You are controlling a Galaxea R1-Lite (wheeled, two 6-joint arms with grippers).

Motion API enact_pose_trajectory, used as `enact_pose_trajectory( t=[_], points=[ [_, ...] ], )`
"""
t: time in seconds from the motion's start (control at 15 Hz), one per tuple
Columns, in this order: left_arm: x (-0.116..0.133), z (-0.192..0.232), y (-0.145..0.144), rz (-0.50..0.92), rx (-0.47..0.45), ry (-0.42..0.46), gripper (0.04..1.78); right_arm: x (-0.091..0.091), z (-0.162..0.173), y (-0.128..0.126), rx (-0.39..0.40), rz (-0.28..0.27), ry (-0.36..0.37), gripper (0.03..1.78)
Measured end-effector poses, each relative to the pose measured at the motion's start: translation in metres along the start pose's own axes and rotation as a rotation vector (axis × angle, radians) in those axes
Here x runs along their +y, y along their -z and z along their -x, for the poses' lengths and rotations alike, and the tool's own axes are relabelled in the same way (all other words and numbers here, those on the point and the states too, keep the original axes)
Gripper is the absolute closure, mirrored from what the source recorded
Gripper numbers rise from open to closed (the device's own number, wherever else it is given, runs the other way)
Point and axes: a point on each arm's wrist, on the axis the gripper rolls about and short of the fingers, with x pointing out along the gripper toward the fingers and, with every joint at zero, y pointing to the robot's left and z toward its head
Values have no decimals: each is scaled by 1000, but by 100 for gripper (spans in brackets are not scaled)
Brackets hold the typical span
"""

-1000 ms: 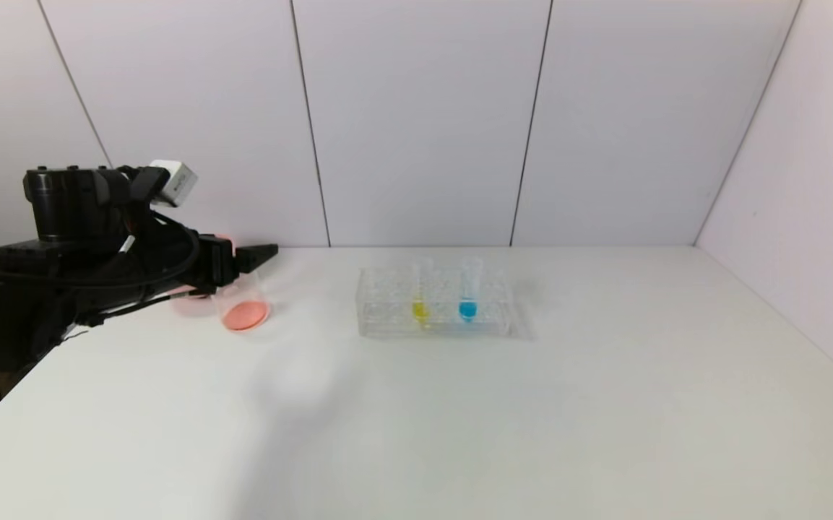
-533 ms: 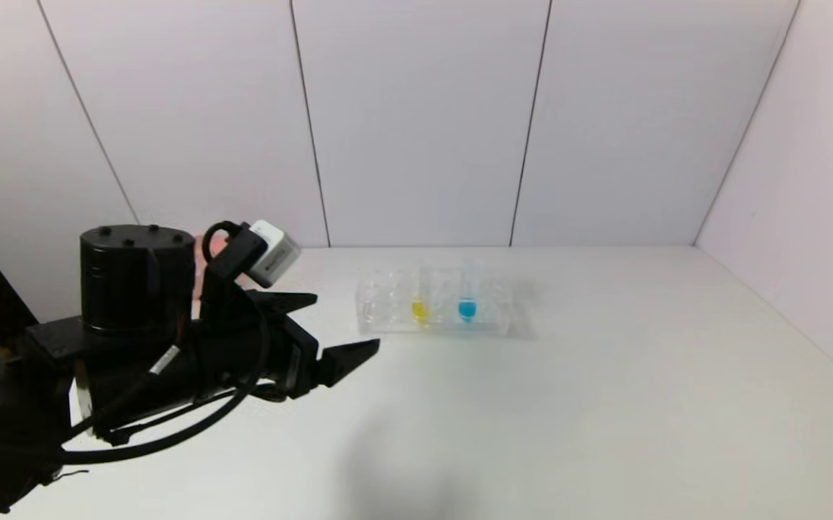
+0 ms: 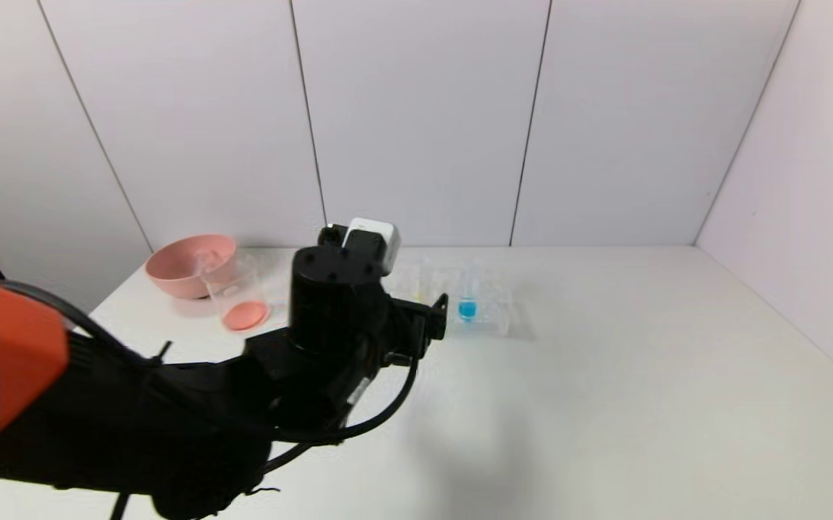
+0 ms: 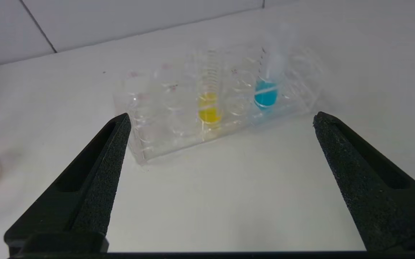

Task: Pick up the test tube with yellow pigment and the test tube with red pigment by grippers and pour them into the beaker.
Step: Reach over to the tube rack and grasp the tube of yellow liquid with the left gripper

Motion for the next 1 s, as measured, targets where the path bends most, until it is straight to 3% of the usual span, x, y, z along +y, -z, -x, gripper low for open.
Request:
enact_pose_trajectory(
  t=[0.27,0.53,1.0],
  points=[
    [-28,-39,11,36,-44,-150,6,0,0,0,0,0,0,10],
    [-43,-68,26,33,-46,-189,6,0,0,0,0,0,0,10],
    [-33,-108,36,3,-52,-244,6,0,0,0,0,0,0,10]
  ],
)
